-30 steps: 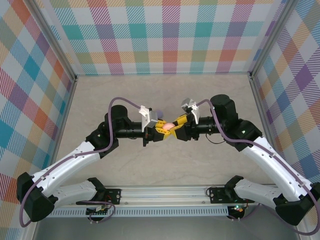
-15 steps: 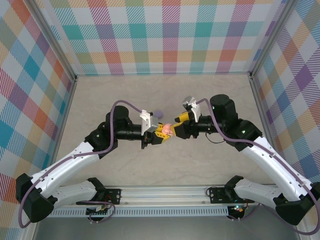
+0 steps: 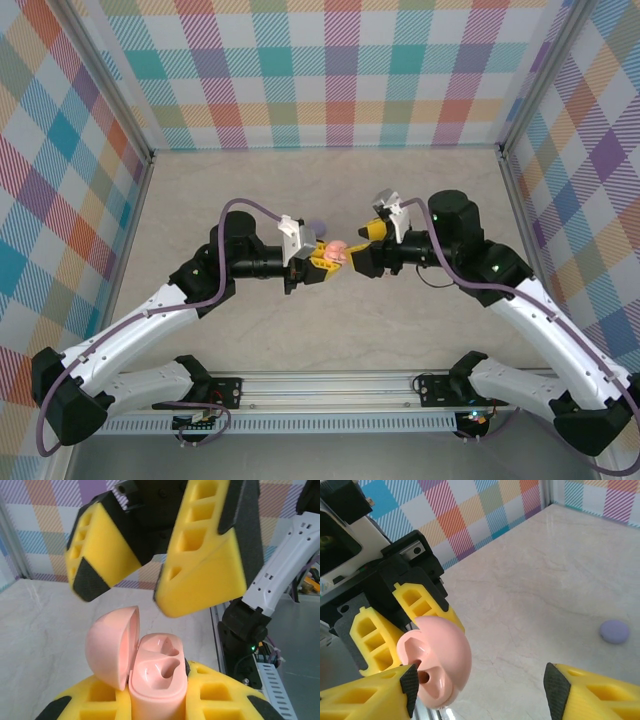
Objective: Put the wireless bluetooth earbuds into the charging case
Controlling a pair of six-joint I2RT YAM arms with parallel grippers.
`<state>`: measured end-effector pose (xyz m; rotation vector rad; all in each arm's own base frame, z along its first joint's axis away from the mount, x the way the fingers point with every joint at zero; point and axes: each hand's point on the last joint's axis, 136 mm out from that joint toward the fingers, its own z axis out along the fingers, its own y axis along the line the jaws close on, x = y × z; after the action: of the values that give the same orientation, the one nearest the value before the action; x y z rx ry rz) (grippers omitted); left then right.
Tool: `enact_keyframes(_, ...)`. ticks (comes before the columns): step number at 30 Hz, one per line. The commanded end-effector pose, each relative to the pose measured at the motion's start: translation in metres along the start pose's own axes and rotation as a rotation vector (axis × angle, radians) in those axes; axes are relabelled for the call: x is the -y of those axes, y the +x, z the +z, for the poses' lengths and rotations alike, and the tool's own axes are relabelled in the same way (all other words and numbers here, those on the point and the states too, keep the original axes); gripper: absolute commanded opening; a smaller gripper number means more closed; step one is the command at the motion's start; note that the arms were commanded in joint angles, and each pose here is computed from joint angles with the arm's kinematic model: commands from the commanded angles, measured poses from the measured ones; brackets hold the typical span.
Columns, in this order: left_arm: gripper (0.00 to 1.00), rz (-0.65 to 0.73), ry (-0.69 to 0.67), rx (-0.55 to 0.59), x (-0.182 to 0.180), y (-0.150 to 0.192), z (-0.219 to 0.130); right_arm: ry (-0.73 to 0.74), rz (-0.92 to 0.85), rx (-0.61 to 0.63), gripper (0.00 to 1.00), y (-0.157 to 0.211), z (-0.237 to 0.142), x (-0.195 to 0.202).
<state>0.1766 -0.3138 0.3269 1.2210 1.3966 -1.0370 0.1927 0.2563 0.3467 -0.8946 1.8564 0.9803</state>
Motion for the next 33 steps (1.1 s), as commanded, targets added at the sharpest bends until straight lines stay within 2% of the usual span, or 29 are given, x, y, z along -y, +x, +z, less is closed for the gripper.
enact_keyframes(1,0.00,0.012,-0.024,0.047,-0.002,-0.016,0.000,0.059,-0.005,0.033,0.70,-0.004,-0.009,0.006)
enact_keyframes(4,0.00,0.003,-0.037,0.049,-0.005,-0.016,0.000,0.150,0.020,0.039,0.71,-0.001,-0.012,0.021)
enact_keyframes(7,0.00,-0.008,-0.061,0.048,-0.007,-0.015,-0.001,0.302,0.075,0.007,0.71,0.010,-0.015,0.049)
enact_keyframes(11,0.00,-0.033,-0.083,0.037,-0.009,-0.011,-0.004,0.500,0.190,-0.099,0.73,0.040,-0.016,0.091)
enact_keyframes(16,0.00,-0.059,-0.119,0.064,-0.009,-0.012,-0.013,0.620,0.373,-0.227,0.72,0.084,-0.010,0.135)
enact_keyframes(26,0.00,-0.138,-0.180,0.070,-0.009,-0.006,-0.027,0.665,0.557,-0.480,0.66,0.157,0.020,0.176)
enact_keyframes(33,0.00,-0.171,-0.198,0.074,-0.008,-0.002,-0.033,0.553,0.503,-0.558,0.52,0.174,0.053,0.188)
